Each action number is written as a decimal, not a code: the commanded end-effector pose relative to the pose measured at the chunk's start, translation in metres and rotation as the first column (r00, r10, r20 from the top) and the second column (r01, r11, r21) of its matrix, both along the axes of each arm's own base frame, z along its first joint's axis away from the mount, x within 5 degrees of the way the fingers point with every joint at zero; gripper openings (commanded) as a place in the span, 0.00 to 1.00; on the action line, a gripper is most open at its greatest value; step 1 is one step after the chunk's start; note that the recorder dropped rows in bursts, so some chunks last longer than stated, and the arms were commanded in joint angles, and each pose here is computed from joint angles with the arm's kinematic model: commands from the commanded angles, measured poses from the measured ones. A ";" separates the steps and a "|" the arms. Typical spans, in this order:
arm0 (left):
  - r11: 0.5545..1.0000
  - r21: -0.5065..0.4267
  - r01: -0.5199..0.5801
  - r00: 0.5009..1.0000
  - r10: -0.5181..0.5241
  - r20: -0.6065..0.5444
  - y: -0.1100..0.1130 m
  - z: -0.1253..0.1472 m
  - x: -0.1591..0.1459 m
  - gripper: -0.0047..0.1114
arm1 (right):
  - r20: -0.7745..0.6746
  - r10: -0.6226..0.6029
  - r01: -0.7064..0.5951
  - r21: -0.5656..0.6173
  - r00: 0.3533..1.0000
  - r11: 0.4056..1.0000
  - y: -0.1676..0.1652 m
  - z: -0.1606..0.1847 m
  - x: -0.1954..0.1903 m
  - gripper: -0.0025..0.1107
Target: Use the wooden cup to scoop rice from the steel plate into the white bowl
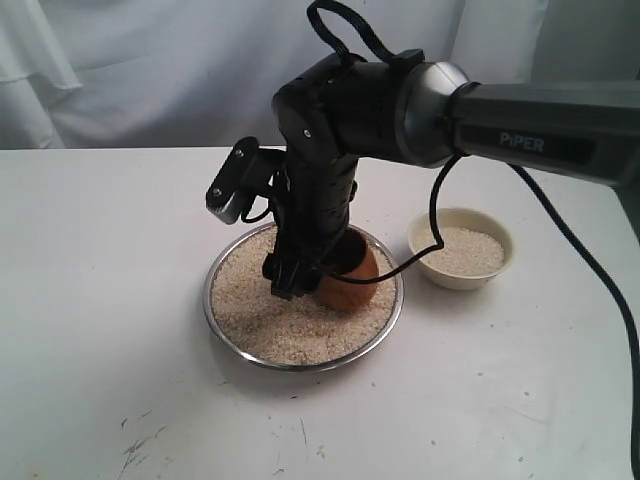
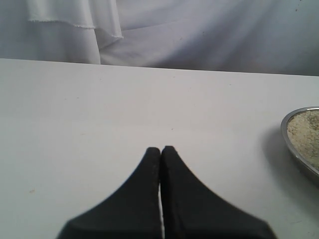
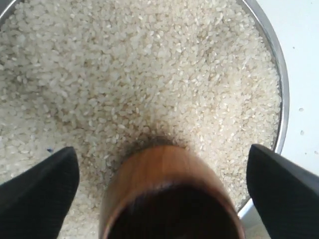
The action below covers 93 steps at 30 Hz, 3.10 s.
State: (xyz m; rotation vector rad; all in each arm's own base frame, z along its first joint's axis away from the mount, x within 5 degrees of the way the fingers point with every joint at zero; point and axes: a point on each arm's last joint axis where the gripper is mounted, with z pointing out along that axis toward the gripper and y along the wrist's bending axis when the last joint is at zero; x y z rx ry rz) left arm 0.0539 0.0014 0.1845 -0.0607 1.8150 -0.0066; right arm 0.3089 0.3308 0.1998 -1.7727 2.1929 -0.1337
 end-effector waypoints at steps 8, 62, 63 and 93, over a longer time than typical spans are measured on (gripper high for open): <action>1.000 0.001 0.002 1.000 -0.002 0.014 0.000 0.000 0.000 0.04 | 0.047 -0.022 0.020 0.041 0.999 0.999 0.004 0.009 0.001 0.76; 1.000 0.001 0.002 1.000 -0.002 0.014 0.000 0.000 0.000 0.04 | 0.026 -0.349 0.342 0.144 0.937 0.928 -0.072 0.011 -0.021 0.02; 1.000 0.001 0.002 1.000 -0.002 0.014 0.000 0.000 0.000 0.04 | 0.029 -0.345 0.337 0.154 0.938 0.929 -0.070 0.012 -0.021 0.02; 1.000 0.001 0.002 1.000 -0.002 0.014 0.000 0.000 0.000 0.04 | 0.077 -0.257 0.227 0.272 0.963 0.935 -0.042 -0.005 -0.019 0.02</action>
